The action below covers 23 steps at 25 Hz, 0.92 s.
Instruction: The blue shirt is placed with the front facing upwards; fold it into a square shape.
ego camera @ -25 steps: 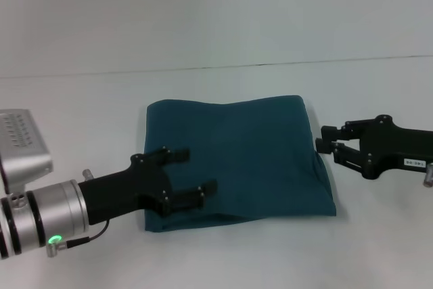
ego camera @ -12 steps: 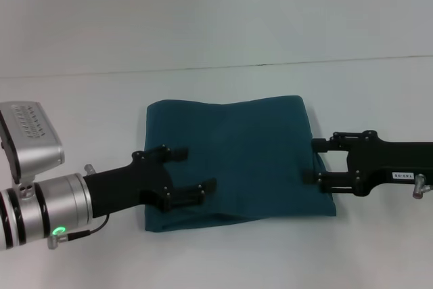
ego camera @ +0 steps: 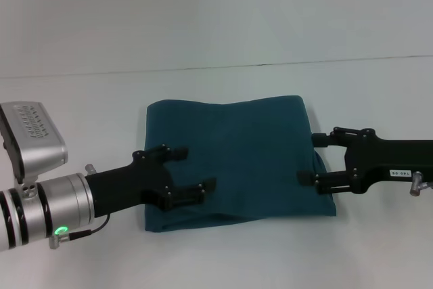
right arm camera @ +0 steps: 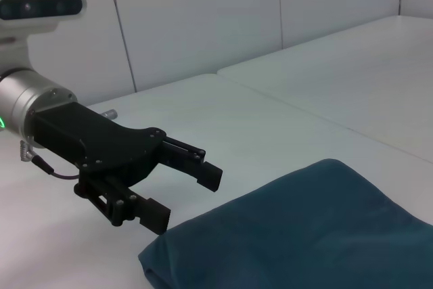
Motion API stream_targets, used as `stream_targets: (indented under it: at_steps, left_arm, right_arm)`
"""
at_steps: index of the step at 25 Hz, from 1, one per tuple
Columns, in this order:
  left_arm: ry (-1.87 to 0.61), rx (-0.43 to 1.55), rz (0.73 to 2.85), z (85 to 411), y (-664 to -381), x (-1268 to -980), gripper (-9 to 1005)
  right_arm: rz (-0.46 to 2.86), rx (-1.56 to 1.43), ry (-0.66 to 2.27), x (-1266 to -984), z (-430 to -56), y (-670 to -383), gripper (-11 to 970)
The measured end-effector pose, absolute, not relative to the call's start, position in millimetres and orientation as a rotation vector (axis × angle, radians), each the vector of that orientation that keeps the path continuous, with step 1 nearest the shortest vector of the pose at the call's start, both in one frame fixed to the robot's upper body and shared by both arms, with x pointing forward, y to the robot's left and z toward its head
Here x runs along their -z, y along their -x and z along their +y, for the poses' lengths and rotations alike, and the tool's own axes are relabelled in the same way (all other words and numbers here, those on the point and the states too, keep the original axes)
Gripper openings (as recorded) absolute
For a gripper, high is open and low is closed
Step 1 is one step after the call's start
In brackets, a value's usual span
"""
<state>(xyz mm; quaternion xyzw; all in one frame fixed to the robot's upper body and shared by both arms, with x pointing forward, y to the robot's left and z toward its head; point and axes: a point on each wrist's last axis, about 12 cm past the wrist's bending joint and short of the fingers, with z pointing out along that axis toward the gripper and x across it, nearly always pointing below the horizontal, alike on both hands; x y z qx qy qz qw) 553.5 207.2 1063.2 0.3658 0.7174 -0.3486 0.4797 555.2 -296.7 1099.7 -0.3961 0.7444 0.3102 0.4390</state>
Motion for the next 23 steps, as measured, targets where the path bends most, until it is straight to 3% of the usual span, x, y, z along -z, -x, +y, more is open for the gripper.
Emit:
stream_targets:
  at_steps: [4,23]
  left_arm:
    - [-0.891,0.849,1.752,207.1,-553.1,-1062.6,883]
    - [-0.893,0.844,1.757,207.4,-552.4,-1061.4,883]
  right_arm:
    - [1.851,-0.77,0.985,-1099.6,-296.5,-555.4,945]
    - [1.862,-0.765,0.982,-1097.1,-297.3,-554.2,938]
